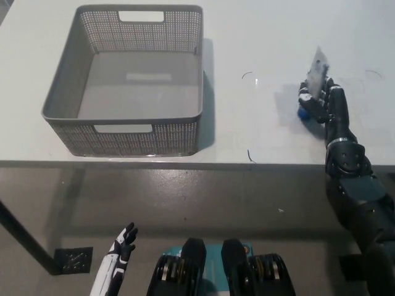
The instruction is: Use the right hand to pick up a shampoo and place it into a container on the left side
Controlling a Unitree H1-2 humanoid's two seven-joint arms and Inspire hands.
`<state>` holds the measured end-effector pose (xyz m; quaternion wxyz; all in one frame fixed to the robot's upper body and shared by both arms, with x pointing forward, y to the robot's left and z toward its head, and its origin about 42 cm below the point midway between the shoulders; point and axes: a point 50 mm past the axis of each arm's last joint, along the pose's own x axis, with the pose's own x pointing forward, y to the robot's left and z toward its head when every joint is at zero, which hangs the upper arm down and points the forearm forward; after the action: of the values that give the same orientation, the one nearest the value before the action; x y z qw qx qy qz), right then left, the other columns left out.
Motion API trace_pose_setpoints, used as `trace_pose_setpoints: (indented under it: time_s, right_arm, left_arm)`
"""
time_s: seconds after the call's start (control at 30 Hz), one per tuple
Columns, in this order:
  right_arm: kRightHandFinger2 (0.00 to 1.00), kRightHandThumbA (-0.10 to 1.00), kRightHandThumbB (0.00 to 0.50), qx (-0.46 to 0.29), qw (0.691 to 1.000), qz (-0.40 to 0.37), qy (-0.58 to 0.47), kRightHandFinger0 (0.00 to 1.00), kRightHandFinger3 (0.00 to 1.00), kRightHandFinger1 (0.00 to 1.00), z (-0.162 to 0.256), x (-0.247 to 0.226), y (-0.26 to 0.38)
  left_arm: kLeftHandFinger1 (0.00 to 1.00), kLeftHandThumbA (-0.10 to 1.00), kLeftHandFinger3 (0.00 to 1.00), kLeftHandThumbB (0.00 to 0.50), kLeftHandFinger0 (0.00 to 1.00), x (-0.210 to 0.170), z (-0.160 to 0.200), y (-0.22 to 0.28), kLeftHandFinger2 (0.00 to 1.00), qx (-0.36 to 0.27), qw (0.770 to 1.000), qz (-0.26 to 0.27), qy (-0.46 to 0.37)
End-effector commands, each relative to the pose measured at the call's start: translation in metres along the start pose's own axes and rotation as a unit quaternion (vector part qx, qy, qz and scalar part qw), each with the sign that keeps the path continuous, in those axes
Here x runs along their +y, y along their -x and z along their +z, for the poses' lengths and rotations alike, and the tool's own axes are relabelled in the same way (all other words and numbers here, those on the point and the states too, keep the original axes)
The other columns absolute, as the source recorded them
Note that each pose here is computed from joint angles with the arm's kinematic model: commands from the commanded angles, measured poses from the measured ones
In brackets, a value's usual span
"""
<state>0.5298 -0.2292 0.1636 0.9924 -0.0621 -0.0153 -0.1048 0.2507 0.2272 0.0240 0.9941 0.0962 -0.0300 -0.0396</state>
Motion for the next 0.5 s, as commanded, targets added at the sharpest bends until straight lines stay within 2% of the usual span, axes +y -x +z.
trace_pose_setpoints:
  time_s: [0.0,0.03,0.07,0.23,0.47]
  right_arm:
    - [0.37,-0.1,0.159,-0.052,0.997,-0.061,0.005,0.0,0.37,0.05,0.0466,0.007,-0.0188]
    - [0.53,-0.1,0.139,-0.054,0.997,-0.059,0.007,0.0,0.51,0.15,0.0466,0.0066,-0.0187]
    - [0.59,-0.1,0.143,-0.054,0.997,-0.056,0.01,0.0,0.57,0.19,0.0457,0.0055,-0.0185]
    - [0.66,-0.1,0.129,-0.059,0.997,-0.056,0.001,0.0,0.69,0.24,0.0451,0.0018,-0.0186]
    - [0.66,-0.1,0.144,-0.069,0.994,-0.073,-0.033,0.0,0.66,0.24,0.0492,0.0,-0.0191]
  left_arm:
    - [1.0,1.0,1.0,0.073,1.0,0.0057,0.0098,-0.0096,1.0,-0.035,0.999,0.002,-0.006]
    - [1.0,1.0,1.0,0.079,1.0,0.0057,0.0101,-0.0097,1.0,-0.035,0.999,0.003,-0.006]
    - [1.0,1.0,1.0,0.081,1.0,0.0058,0.0105,-0.0099,1.0,-0.036,0.999,0.003,-0.008]
    - [1.0,1.0,1.0,0.084,1.0,0.0057,0.01,-0.0122,1.0,-0.036,0.999,0.001,-0.005]
    - [1.0,1.0,1.0,0.079,1.0,0.0062,0.0096,-0.0148,1.0,-0.035,0.999,0.005,-0.004]
